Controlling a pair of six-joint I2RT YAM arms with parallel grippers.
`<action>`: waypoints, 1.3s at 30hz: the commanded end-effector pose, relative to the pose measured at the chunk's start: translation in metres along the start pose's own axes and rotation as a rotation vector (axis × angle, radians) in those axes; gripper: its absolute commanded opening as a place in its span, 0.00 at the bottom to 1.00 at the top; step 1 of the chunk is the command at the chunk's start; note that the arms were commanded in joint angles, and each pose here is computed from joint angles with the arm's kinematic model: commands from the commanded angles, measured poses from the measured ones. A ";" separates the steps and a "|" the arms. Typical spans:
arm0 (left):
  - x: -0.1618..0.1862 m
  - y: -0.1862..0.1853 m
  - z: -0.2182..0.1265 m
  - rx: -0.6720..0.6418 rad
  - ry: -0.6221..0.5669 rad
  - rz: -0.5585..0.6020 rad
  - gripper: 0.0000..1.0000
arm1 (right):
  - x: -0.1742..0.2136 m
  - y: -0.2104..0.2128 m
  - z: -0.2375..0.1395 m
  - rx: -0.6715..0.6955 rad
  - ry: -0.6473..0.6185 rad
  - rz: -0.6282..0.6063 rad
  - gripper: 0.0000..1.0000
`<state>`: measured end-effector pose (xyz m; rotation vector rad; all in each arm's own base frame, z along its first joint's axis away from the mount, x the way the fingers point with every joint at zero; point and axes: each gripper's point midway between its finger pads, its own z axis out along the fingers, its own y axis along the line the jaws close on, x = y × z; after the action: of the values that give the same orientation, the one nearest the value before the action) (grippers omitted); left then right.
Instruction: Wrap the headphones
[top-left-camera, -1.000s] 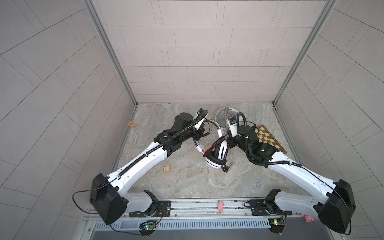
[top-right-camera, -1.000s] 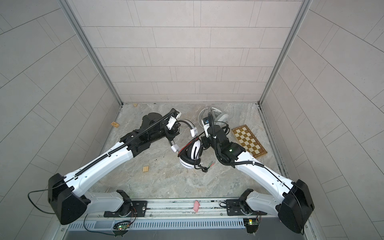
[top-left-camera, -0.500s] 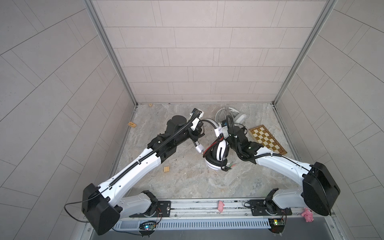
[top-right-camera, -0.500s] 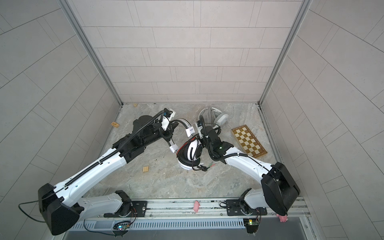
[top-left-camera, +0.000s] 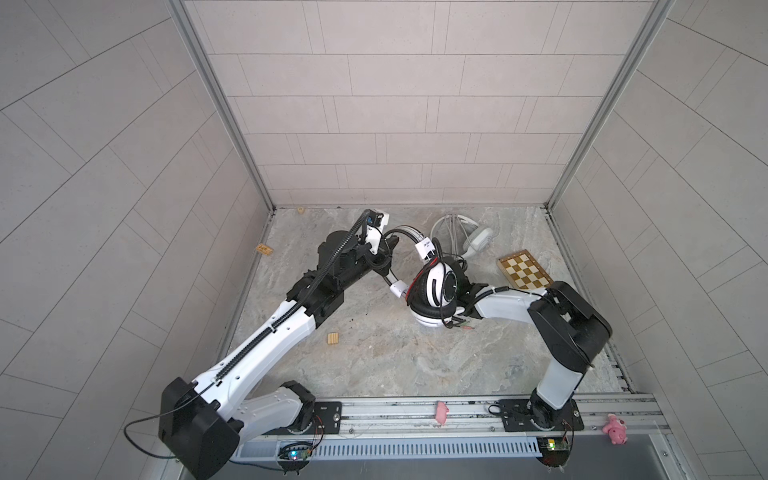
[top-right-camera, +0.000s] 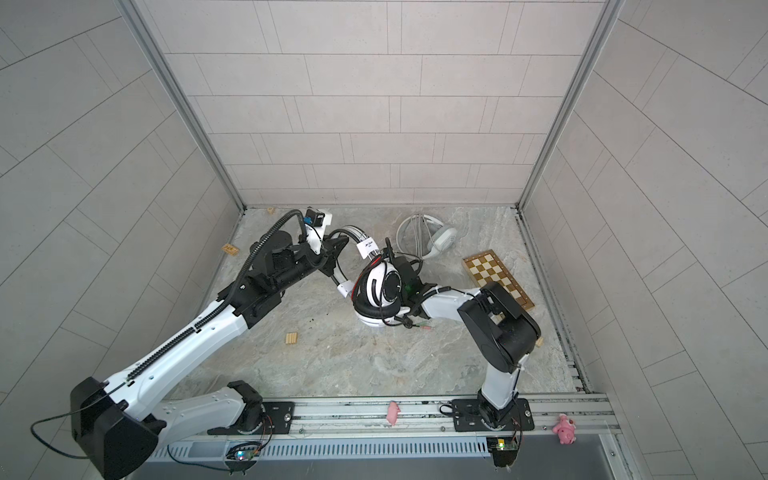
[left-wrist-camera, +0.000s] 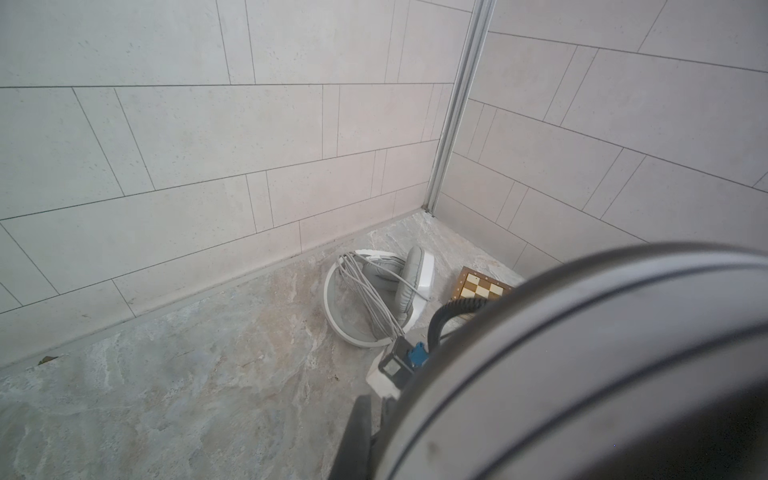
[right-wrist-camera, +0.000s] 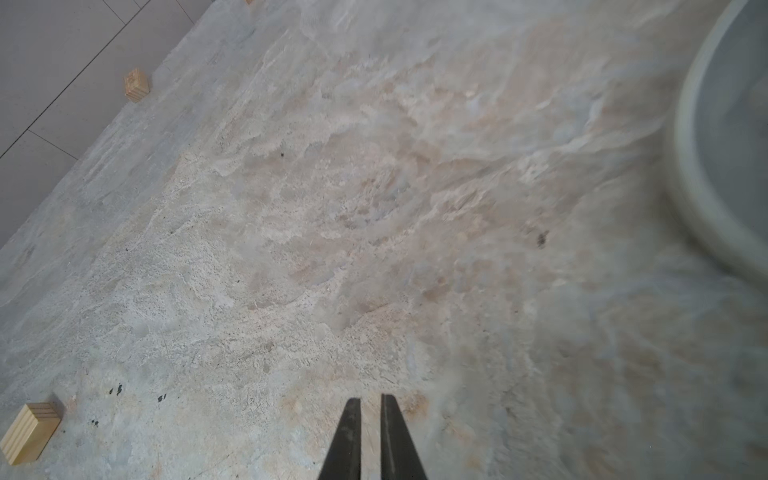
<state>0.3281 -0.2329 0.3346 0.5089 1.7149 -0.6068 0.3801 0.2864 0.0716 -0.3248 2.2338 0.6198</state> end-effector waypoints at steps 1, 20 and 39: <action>-0.047 0.001 -0.016 0.021 -0.174 -0.075 0.00 | -0.003 0.015 0.011 -0.084 -0.031 0.078 0.12; -0.022 0.168 -0.061 -0.568 -0.360 -0.541 0.00 | 0.089 0.011 -0.009 -0.070 0.116 0.076 0.10; 0.043 0.244 -0.146 -1.241 -0.347 -0.728 0.00 | 0.080 0.081 -0.087 0.040 0.194 -0.420 0.09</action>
<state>0.3579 0.0339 0.2386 -0.9430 1.7823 0.0516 0.2514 0.3298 0.0918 -0.7144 2.2111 0.5492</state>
